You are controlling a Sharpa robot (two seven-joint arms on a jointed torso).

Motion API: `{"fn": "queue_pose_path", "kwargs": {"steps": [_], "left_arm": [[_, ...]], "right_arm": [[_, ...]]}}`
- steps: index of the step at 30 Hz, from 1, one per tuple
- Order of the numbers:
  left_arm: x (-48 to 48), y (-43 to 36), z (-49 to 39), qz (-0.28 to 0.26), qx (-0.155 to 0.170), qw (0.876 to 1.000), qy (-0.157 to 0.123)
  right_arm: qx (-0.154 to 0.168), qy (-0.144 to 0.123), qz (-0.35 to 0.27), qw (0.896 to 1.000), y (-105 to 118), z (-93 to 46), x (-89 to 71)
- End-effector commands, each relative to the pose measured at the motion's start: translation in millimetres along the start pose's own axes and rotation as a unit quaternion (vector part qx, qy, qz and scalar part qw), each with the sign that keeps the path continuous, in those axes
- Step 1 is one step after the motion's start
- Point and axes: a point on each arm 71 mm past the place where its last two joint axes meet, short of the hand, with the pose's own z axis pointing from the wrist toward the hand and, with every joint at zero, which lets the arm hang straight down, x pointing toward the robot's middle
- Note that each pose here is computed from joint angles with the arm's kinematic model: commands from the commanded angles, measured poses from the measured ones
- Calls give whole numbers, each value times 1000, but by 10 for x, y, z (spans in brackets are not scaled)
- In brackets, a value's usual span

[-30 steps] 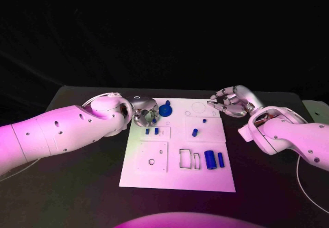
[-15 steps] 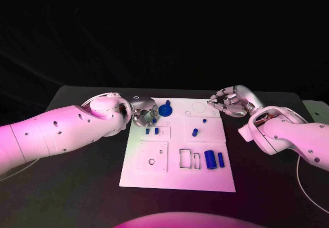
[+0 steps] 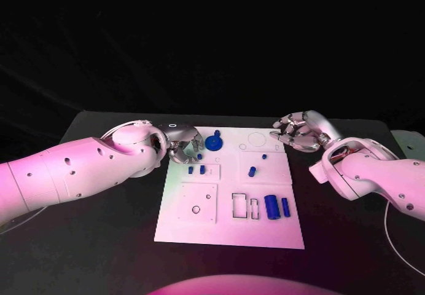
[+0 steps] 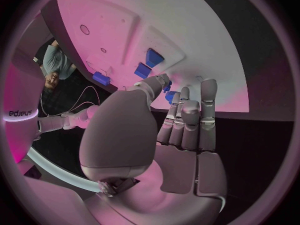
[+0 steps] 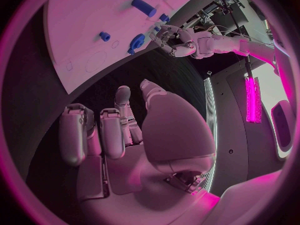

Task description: Assemble the parts on the task board

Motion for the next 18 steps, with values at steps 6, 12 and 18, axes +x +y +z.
{"fn": "queue_pose_path", "kwargs": {"steps": [6,12,18], "left_arm": [[-112,186,-177,-133,-30,989,-56],[-167,396,-334,-323,-46,942,-80],[-259,515,-468,-493,-20,858,-147]], "right_arm": [[-23,47,-68,996,-20,7,38],[-35,105,-167,980,-44,16,105],[-44,144,-283,947,-15,62,176]]}}
